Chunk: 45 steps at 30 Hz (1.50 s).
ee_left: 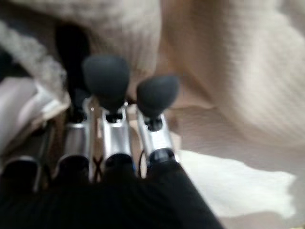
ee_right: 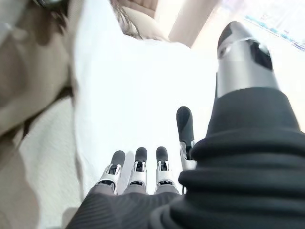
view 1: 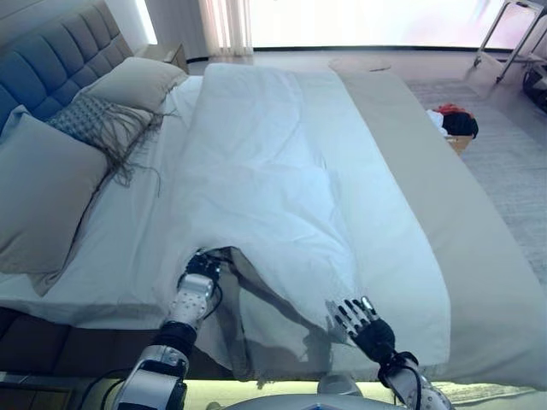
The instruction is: Make the bed neatly
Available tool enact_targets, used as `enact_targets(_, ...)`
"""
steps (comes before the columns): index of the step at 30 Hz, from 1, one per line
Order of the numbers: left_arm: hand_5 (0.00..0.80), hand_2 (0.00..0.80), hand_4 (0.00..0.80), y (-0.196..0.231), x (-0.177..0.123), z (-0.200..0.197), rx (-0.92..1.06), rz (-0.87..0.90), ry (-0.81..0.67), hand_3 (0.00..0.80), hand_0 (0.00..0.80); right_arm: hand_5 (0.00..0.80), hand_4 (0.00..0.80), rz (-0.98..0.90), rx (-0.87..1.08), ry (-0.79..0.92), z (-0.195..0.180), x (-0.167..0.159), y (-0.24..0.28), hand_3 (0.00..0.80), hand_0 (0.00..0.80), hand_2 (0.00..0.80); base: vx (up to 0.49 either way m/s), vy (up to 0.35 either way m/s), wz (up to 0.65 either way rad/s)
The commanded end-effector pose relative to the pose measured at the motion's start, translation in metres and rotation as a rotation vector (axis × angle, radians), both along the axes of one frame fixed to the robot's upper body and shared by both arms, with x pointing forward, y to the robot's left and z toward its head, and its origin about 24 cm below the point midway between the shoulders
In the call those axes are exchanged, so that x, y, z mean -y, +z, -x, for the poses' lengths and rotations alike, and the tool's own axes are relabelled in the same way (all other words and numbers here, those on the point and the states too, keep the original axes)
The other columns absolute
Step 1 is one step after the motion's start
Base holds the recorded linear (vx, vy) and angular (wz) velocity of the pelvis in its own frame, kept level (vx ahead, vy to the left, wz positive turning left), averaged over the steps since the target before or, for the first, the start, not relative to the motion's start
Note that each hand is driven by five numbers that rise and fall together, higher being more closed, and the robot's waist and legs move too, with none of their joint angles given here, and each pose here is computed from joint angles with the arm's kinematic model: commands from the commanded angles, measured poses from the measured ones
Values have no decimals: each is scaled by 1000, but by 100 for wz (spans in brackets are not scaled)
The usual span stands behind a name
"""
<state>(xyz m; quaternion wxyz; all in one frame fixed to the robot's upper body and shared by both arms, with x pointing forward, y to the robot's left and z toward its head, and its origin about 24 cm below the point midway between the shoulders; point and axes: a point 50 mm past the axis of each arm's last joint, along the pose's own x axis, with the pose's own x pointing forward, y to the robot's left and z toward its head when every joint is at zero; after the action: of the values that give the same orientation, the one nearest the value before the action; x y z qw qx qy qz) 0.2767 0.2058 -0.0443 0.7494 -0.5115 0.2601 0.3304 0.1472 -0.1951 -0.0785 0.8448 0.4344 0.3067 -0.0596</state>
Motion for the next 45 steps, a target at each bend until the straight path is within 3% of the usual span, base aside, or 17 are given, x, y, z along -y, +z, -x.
enact_targets(1, 800, 800, 800, 36, -71, -15, 77, -266, 89, 800, 800, 0, 0, -51, 93, -9, -12, 1, 11, 0, 0, 0, 0, 0, 0)
enact_targets(8, 800, 800, 800, 41, -128, 12, -28, -518, 124, 800, 800, 0, 0, -56, 107, -11, -17, 1, 10, 0, 0, 0, 0, 0, 0)
enact_targets(15, 800, 800, 800, 31, -185, 64, -145, -553, 211, 800, 800, 0, 0, -33, 81, -16, -15, 5, 8, 0, 0, 0, 3, 56, 3)
enact_targets(25, 800, 800, 800, 59, -258, 129, -269, -650, 356, 800, 800, 0, 0, 16, 108, -13, -27, 20, 16, 0, 0, 0, -21, 92, 2)
enact_targets(39, 800, 800, 800, 18, -232, 144, -145, -431, 436, 800, 800, 0, 0, 16, 133, -16, -35, 15, 18, 0, 0, 0, -3, 35, 4)
enact_targets(45, 800, 800, 800, -19, -200, 161, -208, -353, 407, 800, 800, 0, 0, 21, 135, -38, -33, 20, 17, 0, 0, 0, -6, -11, 1)
